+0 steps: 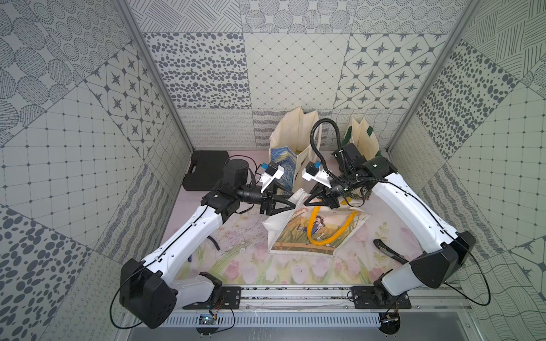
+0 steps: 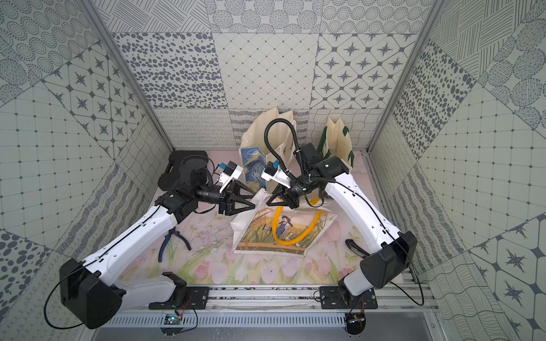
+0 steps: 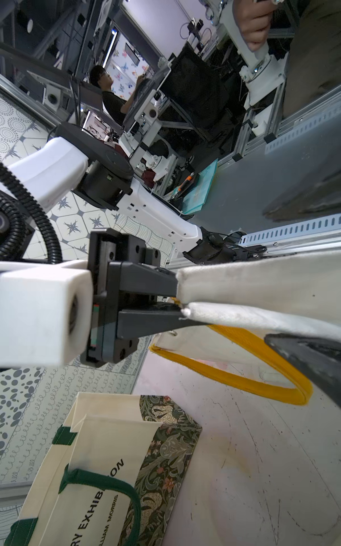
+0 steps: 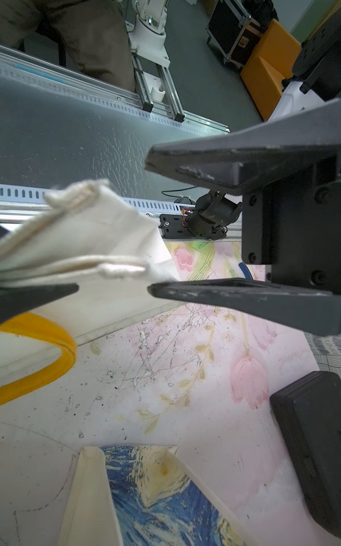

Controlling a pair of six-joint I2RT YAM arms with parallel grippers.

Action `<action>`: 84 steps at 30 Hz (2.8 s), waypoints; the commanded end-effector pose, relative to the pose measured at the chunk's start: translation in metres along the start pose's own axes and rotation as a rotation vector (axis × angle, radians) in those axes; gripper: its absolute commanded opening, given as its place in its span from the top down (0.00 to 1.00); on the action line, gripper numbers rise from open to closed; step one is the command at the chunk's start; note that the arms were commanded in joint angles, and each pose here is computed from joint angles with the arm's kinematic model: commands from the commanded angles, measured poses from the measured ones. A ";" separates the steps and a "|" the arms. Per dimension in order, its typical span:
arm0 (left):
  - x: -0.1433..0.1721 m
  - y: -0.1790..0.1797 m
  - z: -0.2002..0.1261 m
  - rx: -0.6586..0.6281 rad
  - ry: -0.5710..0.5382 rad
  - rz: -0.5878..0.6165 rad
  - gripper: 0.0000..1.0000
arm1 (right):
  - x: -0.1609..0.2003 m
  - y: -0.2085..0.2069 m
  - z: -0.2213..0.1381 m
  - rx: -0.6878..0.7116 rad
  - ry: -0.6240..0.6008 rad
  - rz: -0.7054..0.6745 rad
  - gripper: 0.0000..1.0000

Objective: Put away the canvas bag
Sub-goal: Press the canvas bag.

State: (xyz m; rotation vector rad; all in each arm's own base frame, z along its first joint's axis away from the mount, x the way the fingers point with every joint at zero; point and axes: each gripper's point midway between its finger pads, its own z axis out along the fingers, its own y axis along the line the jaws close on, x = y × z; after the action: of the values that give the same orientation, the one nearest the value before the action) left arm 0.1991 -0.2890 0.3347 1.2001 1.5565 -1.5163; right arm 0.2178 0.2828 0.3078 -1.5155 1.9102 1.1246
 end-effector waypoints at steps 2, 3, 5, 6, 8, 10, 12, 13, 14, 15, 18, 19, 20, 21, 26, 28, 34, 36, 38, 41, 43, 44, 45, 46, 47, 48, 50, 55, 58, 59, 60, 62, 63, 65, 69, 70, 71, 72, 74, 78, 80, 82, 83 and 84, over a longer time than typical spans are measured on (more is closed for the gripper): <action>-0.010 -0.020 0.004 0.125 -0.021 0.014 0.38 | -0.029 -0.011 -0.002 0.040 -0.072 -0.018 1.00; -0.009 -0.020 0.004 0.124 -0.020 0.015 0.38 | -0.031 -0.012 -0.003 0.044 -0.076 -0.014 1.00; -0.007 -0.019 0.006 0.120 -0.016 0.013 0.38 | -0.036 -0.018 -0.003 0.064 -0.090 0.014 1.00; -0.006 -0.018 0.007 0.117 -0.013 0.010 0.38 | -0.039 -0.020 -0.003 0.071 -0.096 0.026 1.00; 0.000 -0.017 0.010 0.108 0.002 0.011 0.39 | -0.042 -0.022 -0.004 0.075 -0.103 0.057 1.00; 0.009 -0.014 0.013 0.080 0.034 0.017 0.41 | -0.045 -0.020 -0.004 0.069 -0.103 0.077 1.00; 0.020 -0.011 0.017 0.037 0.082 0.028 0.44 | -0.045 -0.019 -0.004 0.068 -0.095 0.085 1.00; 0.027 -0.007 0.020 0.009 0.110 0.031 0.46 | -0.046 -0.017 -0.004 0.071 -0.094 0.085 1.00; 0.034 -0.002 0.021 -0.030 0.142 0.035 0.48 | -0.046 -0.017 -0.004 0.071 -0.092 0.091 1.00; 0.039 0.003 0.021 -0.060 0.170 0.032 0.52 | -0.047 -0.016 -0.004 0.073 -0.093 0.093 1.00; 0.053 0.015 0.021 -0.143 0.244 0.039 0.65 | -0.047 -0.014 -0.006 0.076 -0.091 0.089 1.00; 0.056 0.019 0.020 -0.168 0.254 0.045 0.70 | -0.048 -0.014 -0.006 0.078 -0.090 0.086 1.00; 0.057 0.022 0.018 -0.188 0.259 0.052 0.75 | -0.048 -0.013 -0.007 0.079 -0.091 0.082 1.00; 0.058 0.025 0.017 -0.208 0.262 0.058 0.81 | -0.049 -0.013 -0.007 0.079 -0.092 0.080 1.00; 0.064 0.028 0.015 -0.227 0.292 0.053 1.00 | -0.054 -0.008 -0.011 0.073 -0.110 0.067 1.00; 0.065 0.025 0.016 -0.203 0.286 0.044 1.00 | -0.057 -0.005 -0.013 0.066 -0.121 0.057 1.00; 0.068 0.024 0.020 -0.183 0.241 0.035 0.76 | -0.068 0.004 -0.023 0.054 -0.157 0.030 1.00; 0.072 0.025 0.020 -0.186 0.250 0.026 0.94 | -0.071 0.007 -0.027 0.054 -0.169 0.025 1.00; 0.077 0.025 0.020 -0.174 0.264 0.017 1.00 | -0.074 0.008 -0.031 0.063 -0.178 0.019 1.00; 0.078 0.024 0.021 -0.165 0.264 0.015 0.97 | -0.074 0.006 -0.036 0.076 -0.185 0.020 1.00; 0.079 0.025 0.019 -0.182 0.264 0.006 0.73 | -0.074 0.005 -0.040 0.086 -0.191 0.022 1.00; 0.079 0.024 0.019 -0.185 0.262 0.011 0.71 | -0.074 0.004 -0.043 0.091 -0.194 0.023 1.00; 0.079 0.024 0.018 -0.188 0.261 0.016 0.71 | -0.073 0.003 -0.045 0.099 -0.196 0.025 1.00; 0.080 0.025 0.018 -0.191 0.260 0.015 0.71 | -0.073 0.002 -0.047 0.105 -0.199 0.026 1.00; 0.080 0.024 0.018 -0.190 0.260 0.016 0.79 | -0.073 0.001 -0.049 0.113 -0.202 0.027 1.00; 0.080 0.023 0.018 -0.183 0.262 0.017 0.97 | -0.072 -0.001 -0.053 0.125 -0.206 0.029 1.00; 0.082 0.021 0.019 -0.166 0.264 0.012 1.00 | -0.071 -0.003 -0.058 0.139 -0.212 0.033 1.00; 0.083 0.019 0.020 -0.151 0.262 -0.005 0.90 | -0.070 -0.007 -0.066 0.169 -0.227 0.037 1.00; 0.082 0.023 0.019 -0.173 0.256 -0.007 0.70 | -0.068 -0.009 -0.069 0.181 -0.232 0.039 1.00; 0.082 0.024 0.019 -0.179 0.255 -0.009 0.69 | -0.067 -0.010 -0.069 0.186 -0.233 0.041 1.00; 0.082 0.025 0.019 -0.183 0.253 -0.007 0.70 | -0.066 -0.011 -0.070 0.190 -0.235 0.043 1.00; 0.084 0.026 0.019 -0.183 0.255 -0.010 0.87 | -0.065 -0.014 -0.072 0.200 -0.239 0.048 1.00; 0.085 0.026 0.019 -0.184 0.258 -0.012 1.00 | -0.065 -0.015 -0.074 0.205 -0.243 0.051 1.00; 0.087 0.024 0.020 -0.171 0.265 -0.022 1.00 | -0.065 -0.015 -0.076 0.210 -0.247 0.050 1.00; 0.090 0.023 0.020 -0.168 0.266 -0.042 0.90 | -0.063 -0.016 -0.080 0.225 -0.252 0.050 1.00; 0.090 0.024 0.019 -0.176 0.267 -0.044 0.79 | -0.063 -0.017 -0.081 0.230 -0.253 0.053 1.00; 0.090 0.025 0.019 -0.179 0.267 -0.043 0.73 | -0.063 -0.017 -0.082 0.234 -0.254 0.054 1.00; 0.091 0.025 0.018 -0.184 0.268 -0.044 0.68 | -0.063 -0.018 -0.083 0.241 -0.256 0.053 1.00; 0.092 0.025 0.018 -0.191 0.268 -0.041 0.65 | -0.062 -0.020 -0.085 0.259 -0.258 0.055 1.00; 0.095 0.022 0.019 -0.167 0.278 -0.052 1.00 | -0.061 -0.023 -0.090 0.280 -0.260 0.058 1.00; 0.096 0.019 0.019 -0.147 0.276 -0.054 1.00 | -0.060 -0.023 -0.090 0.285 -0.262 0.060 1.00; 0.096 0.019 0.019 -0.147 0.275 -0.064 1.00 | -0.059 -0.025 -0.091 0.297 -0.259 0.064 1.00; 0.096 0.021 0.019 -0.155 0.277 -0.070 0.85 | -0.058 -0.026 -0.092 0.307 -0.258 0.065 1.00; 0.096 0.022 0.019 -0.162 0.279 -0.074 0.73 | -0.057 -0.027 -0.093 0.315 -0.256 0.065 1.00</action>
State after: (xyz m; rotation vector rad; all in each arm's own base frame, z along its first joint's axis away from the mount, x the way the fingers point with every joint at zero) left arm 0.1992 -0.2988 0.2513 1.2990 1.7761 -1.2010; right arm 0.2607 0.2420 0.3552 -1.1285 2.0447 1.0104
